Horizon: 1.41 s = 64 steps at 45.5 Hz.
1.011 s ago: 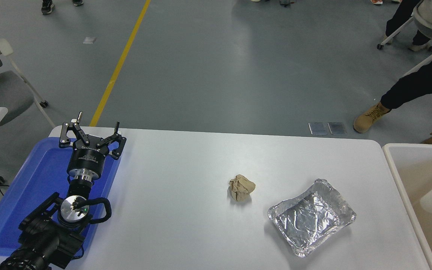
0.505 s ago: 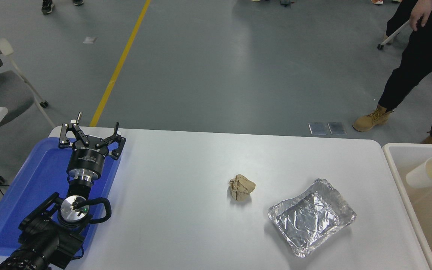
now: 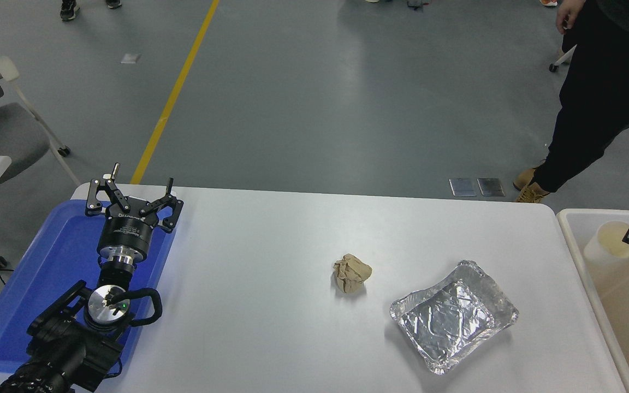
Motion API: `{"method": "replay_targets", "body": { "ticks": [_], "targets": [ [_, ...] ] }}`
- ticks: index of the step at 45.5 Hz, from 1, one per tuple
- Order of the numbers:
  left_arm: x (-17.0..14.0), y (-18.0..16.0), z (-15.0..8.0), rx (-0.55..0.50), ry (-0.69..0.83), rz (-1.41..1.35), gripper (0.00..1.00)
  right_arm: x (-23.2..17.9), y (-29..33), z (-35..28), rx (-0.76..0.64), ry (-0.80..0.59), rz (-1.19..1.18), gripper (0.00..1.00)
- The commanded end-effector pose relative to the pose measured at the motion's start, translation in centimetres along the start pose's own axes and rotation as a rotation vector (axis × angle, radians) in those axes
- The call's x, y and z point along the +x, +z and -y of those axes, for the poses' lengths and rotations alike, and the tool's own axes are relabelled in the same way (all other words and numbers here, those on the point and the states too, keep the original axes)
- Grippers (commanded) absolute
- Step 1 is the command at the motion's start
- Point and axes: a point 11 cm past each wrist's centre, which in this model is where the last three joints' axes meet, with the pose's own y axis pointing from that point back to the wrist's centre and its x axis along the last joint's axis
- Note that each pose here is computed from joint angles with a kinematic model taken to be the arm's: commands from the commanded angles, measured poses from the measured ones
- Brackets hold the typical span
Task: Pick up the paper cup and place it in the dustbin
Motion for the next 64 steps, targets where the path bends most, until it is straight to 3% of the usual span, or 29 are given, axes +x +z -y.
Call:
{"method": "replay_targets", "body": {
  "ticks": [1, 38, 64],
  "targets": [
    [0.0, 0.0, 0.0, 0.0, 0.0, 0.0, 1.0, 0.1, 0.0, 0.0, 0.003, 0.001, -0.003, 1.0],
    [0.0, -0.1, 0.0, 0.002, 0.0, -0.001, 1.0, 1.4, -0.6, -0.3, 0.026, 0.017, 0.023, 1.0],
    [-0.1, 0.0, 0.1, 0.004, -0.003, 0.001, 1.0, 6.2, -1.9, -3.5, 0.105, -0.021, -0.051, 1.0]
  ]
}}
